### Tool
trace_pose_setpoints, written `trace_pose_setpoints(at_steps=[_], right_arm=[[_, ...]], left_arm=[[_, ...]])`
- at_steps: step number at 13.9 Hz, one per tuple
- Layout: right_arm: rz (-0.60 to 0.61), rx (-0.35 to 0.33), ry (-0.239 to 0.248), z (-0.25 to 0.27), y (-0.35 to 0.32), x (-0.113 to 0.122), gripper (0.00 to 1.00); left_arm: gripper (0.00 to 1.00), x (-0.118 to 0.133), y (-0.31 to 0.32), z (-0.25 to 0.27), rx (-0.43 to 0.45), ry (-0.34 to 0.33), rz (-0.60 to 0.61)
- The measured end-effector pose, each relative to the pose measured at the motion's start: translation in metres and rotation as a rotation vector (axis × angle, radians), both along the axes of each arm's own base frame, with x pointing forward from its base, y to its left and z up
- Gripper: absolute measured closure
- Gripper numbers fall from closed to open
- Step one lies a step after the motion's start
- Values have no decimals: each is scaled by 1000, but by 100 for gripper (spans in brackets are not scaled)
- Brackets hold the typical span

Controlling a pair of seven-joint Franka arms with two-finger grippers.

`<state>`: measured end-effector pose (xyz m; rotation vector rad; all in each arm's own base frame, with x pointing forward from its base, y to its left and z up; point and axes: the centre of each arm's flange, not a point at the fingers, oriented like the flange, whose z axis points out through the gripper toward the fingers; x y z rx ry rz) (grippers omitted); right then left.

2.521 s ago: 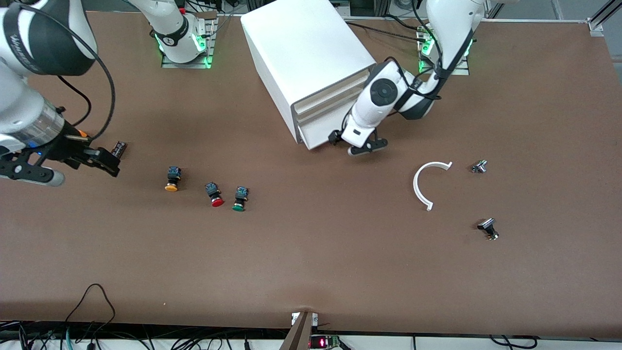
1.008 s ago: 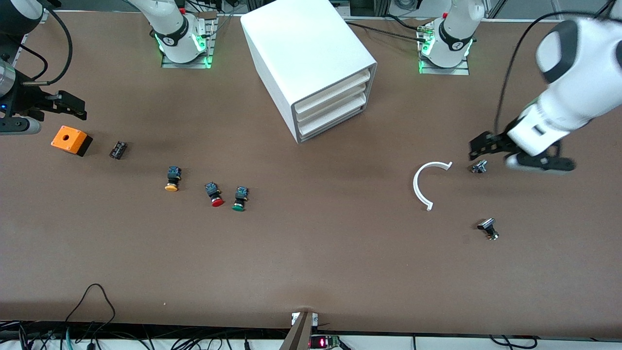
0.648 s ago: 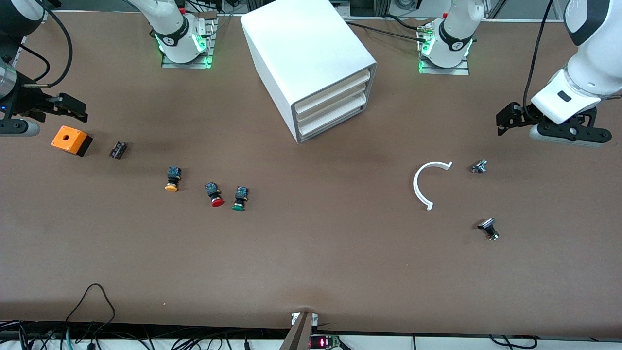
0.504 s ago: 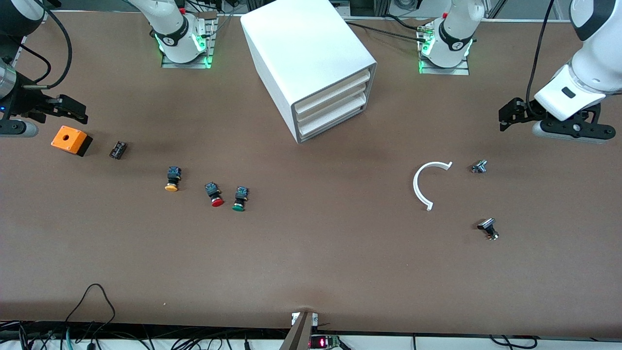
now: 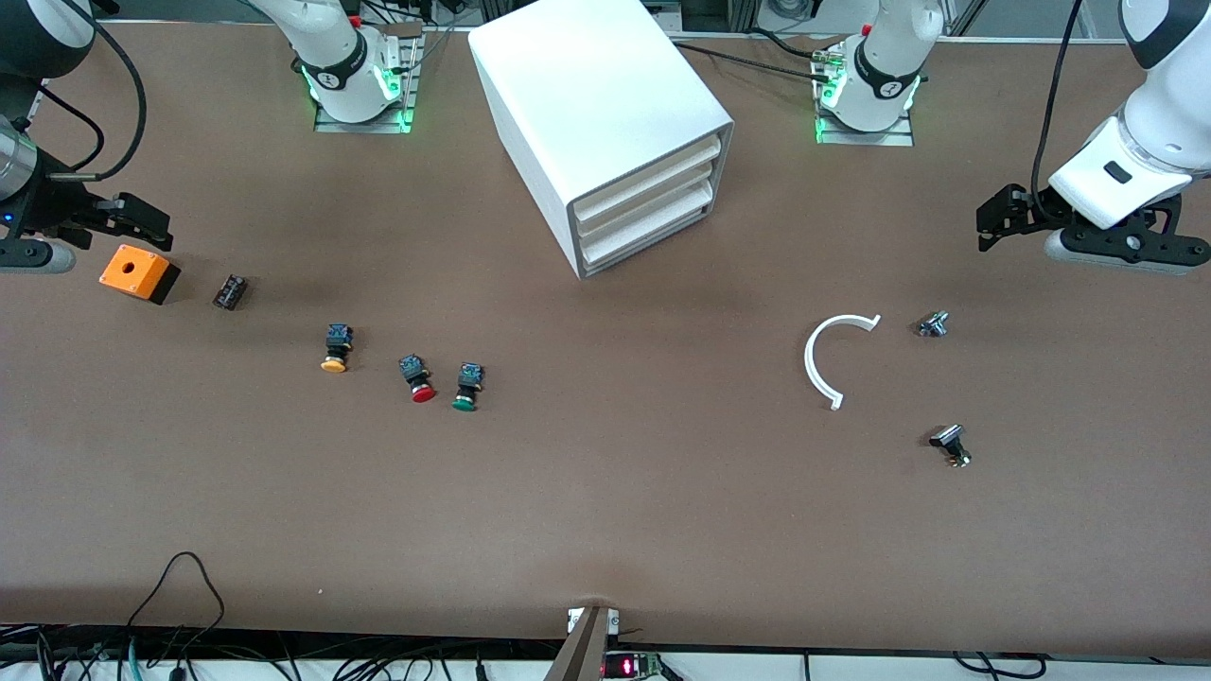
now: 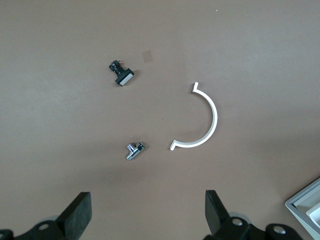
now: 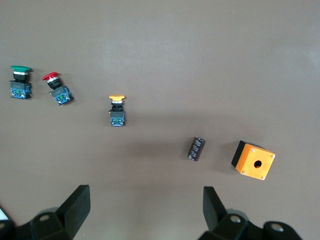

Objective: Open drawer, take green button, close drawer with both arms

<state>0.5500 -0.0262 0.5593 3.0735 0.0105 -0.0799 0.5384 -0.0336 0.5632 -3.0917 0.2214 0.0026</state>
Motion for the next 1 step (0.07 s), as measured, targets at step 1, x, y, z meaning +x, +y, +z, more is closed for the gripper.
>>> trace_pose_setpoints(at_steps=[1], right_arm=[[-1, 0, -7, 4, -1, -2, 0]], left_arm=[[0, 0, 0, -1, 0, 1, 0]])
